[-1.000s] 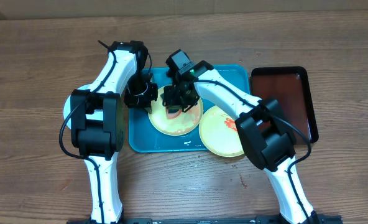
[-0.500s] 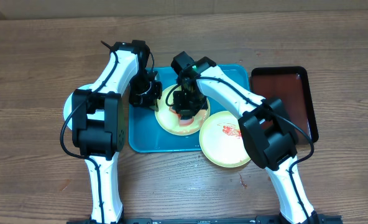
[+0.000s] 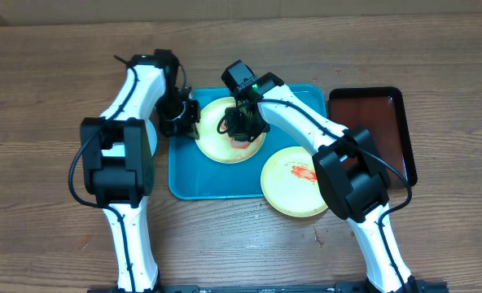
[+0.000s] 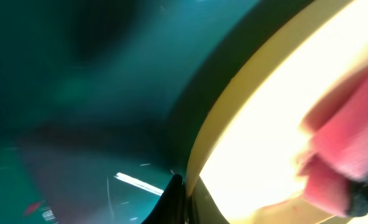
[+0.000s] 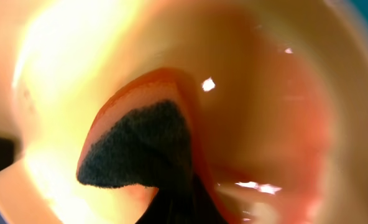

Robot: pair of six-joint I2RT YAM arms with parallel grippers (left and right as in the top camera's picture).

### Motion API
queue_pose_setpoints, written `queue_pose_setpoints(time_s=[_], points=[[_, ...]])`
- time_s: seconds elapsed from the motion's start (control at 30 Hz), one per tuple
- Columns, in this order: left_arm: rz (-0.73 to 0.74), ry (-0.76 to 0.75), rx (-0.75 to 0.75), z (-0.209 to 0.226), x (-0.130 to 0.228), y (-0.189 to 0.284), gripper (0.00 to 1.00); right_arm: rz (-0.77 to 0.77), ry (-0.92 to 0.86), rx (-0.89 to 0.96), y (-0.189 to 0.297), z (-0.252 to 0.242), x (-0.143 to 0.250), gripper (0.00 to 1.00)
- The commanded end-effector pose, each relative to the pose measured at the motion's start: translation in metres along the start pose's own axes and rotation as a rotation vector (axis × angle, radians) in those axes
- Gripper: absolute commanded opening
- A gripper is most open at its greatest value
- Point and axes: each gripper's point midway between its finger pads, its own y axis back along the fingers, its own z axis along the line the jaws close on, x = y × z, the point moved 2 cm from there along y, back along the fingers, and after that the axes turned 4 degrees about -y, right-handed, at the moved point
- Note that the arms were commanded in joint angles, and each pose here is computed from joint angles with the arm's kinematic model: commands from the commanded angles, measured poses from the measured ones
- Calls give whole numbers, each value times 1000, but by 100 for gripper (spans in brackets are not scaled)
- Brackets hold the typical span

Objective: Clean dirty plates on tray and stack at the side
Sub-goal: 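Scrub the yellow plate with the sponge while the left gripper holds its rim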

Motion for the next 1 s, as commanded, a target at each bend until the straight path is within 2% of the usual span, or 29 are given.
queue_pose_setpoints(time_s=[0.0,0.13,0.27,0.57,0.7,0.83,0.97], points=[[3,63,-78,35,1,4,5,-49,-40,143,-14,-38,-14,4],[11,46,-78,35,2,5,4,-92,-52,215,-10,-58,-25,4],[11,45,-77,35,2,4,4,-100,-25,203,-10,-56,-28,4],[11,46,-77,35,2,4,4,-10,56,-100,-19,21,-4,4],[10,45,-78,35,2,4,4,40,80,-157,-19,38,11,4],[10,45,-78,35,2,4,4,101,63,-119,-20,29,24,4],[10,46,-78,36,2,4,4,99,32,-19,-19,3,21,4]])
